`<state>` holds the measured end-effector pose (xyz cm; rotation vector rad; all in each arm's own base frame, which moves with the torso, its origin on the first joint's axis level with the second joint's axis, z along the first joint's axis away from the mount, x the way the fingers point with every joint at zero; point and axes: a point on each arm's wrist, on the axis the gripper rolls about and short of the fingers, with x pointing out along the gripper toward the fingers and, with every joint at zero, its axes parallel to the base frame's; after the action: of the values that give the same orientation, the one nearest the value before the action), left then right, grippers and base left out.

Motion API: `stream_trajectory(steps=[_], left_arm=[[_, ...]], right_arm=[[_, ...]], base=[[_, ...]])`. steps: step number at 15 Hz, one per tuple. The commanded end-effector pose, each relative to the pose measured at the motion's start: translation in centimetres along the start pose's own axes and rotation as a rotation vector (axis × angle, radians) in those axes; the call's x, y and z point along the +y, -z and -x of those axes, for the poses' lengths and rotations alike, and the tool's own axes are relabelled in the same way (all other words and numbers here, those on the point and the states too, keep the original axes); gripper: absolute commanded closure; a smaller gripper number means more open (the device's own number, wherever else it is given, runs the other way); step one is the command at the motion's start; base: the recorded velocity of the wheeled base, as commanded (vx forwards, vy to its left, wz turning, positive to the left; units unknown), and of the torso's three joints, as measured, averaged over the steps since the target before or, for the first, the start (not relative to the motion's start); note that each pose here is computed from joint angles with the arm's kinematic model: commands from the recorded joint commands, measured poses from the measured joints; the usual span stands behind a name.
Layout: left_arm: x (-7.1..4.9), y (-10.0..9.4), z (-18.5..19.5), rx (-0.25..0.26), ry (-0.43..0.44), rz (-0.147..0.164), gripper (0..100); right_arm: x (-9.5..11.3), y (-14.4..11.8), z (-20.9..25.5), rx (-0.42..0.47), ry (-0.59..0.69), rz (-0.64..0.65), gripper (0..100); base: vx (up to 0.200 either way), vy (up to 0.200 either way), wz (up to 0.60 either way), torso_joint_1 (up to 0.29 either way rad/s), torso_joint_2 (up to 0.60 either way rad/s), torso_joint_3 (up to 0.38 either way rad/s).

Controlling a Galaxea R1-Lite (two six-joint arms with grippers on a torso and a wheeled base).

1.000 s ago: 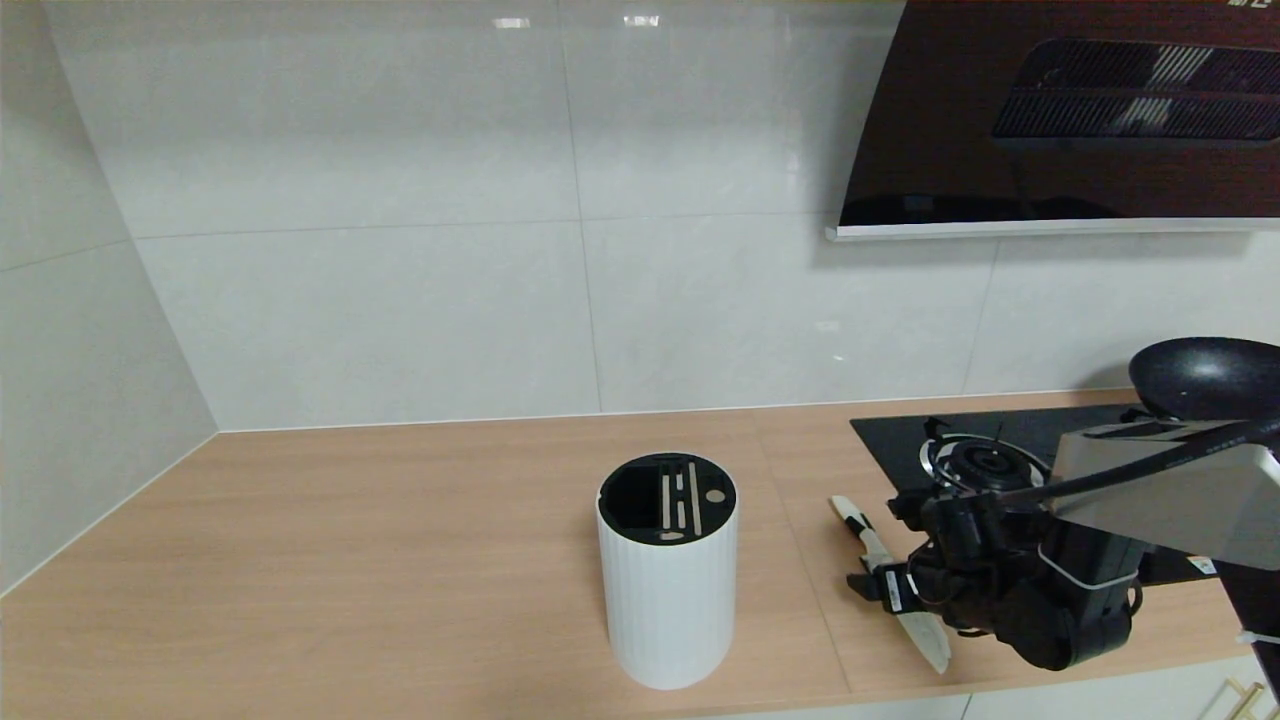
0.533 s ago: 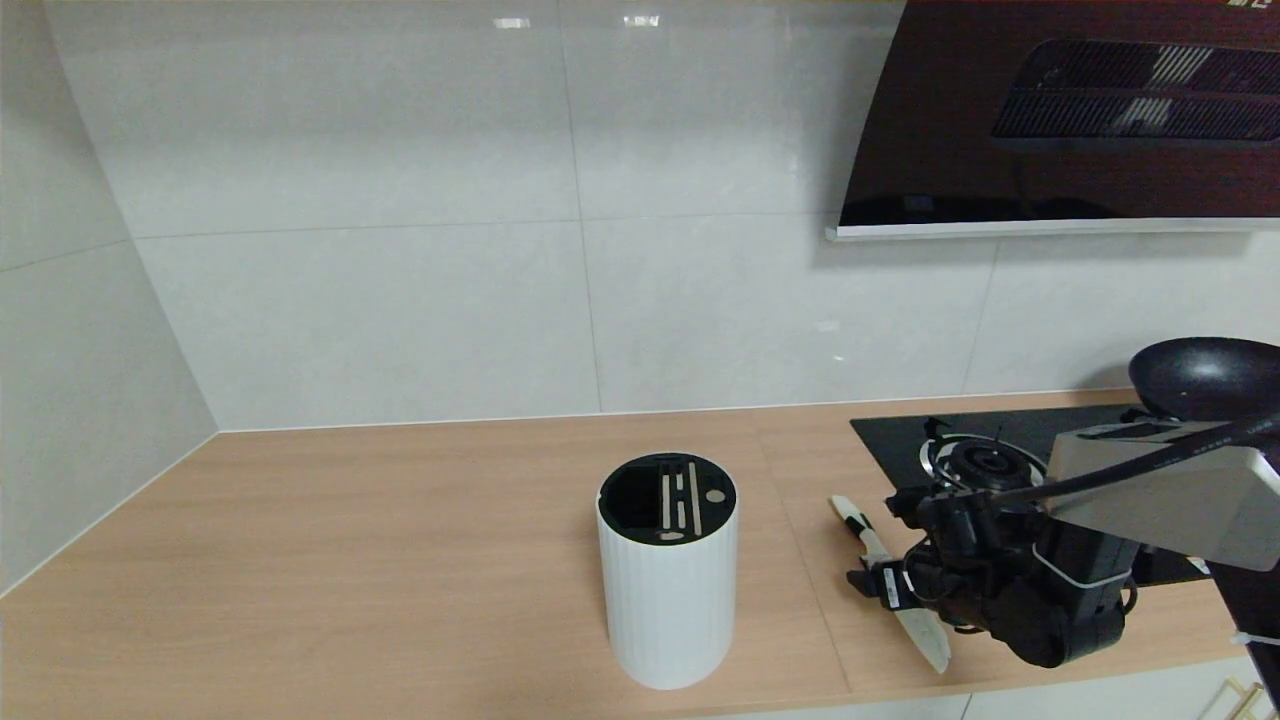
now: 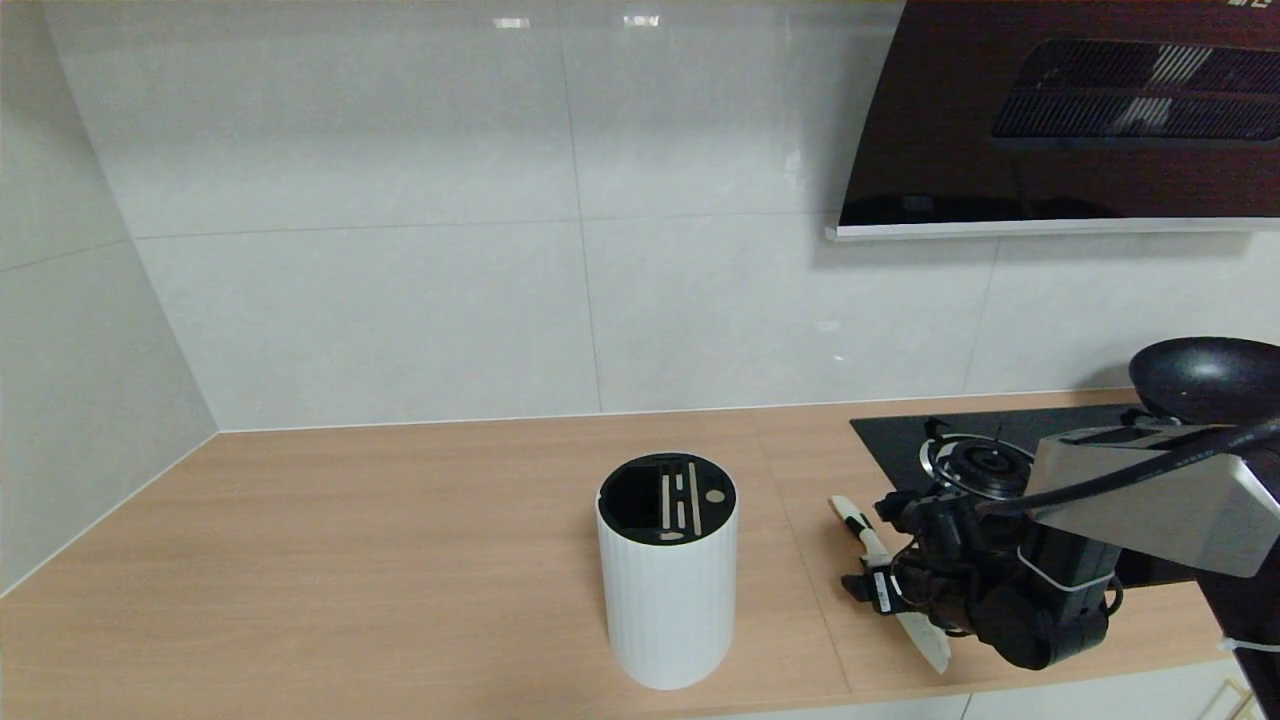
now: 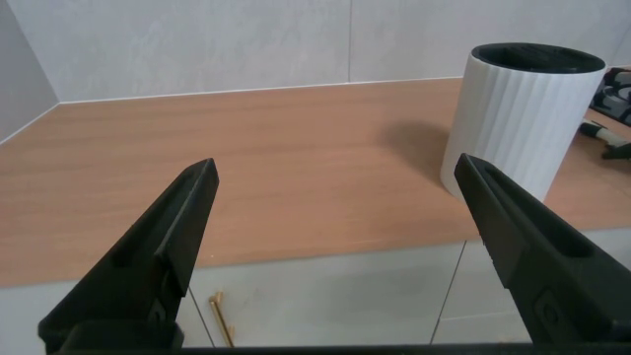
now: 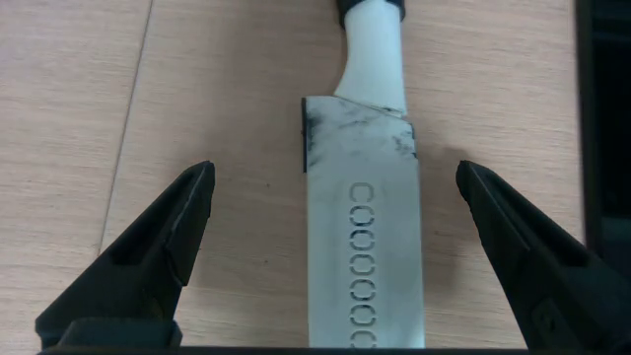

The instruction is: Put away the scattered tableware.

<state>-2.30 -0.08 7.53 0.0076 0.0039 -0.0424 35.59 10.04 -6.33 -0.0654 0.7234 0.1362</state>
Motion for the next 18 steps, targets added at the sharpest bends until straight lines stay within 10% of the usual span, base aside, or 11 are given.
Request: stream_trajectory(steps=[1,5,6,18], left_arm=[[0.0,0.0,0.0,0.001,-0.001,0.000,0],[0.0,0.0,0.0,0.001,-0.001,0.000,0],[0.0,0.0,0.0,0.001,-0.001,0.000,0],[0.0,0.0,0.0,0.001,-0.001,0.000,0]], right_arm=[[0.0,0.1,-0.1,0.002,0.001,0.001,0],[0.0,0.2,-0.4,0.003,0.012,0.001,0],[0.0,0.2,-0.5,0.003,0.012,0.001,100],[-0.1,-1.1,0.7,-0.044,0.028,-0.016,100]], base=[[0.000,0.000,0.00,0.000,0.00,0.000],[0.000,0.000,0.00,0.000,0.00,0.000],[0.000,0.000,0.00,0.000,0.00,0.000],[0.000,0.000,0.00,0.000,0.00,0.000]])
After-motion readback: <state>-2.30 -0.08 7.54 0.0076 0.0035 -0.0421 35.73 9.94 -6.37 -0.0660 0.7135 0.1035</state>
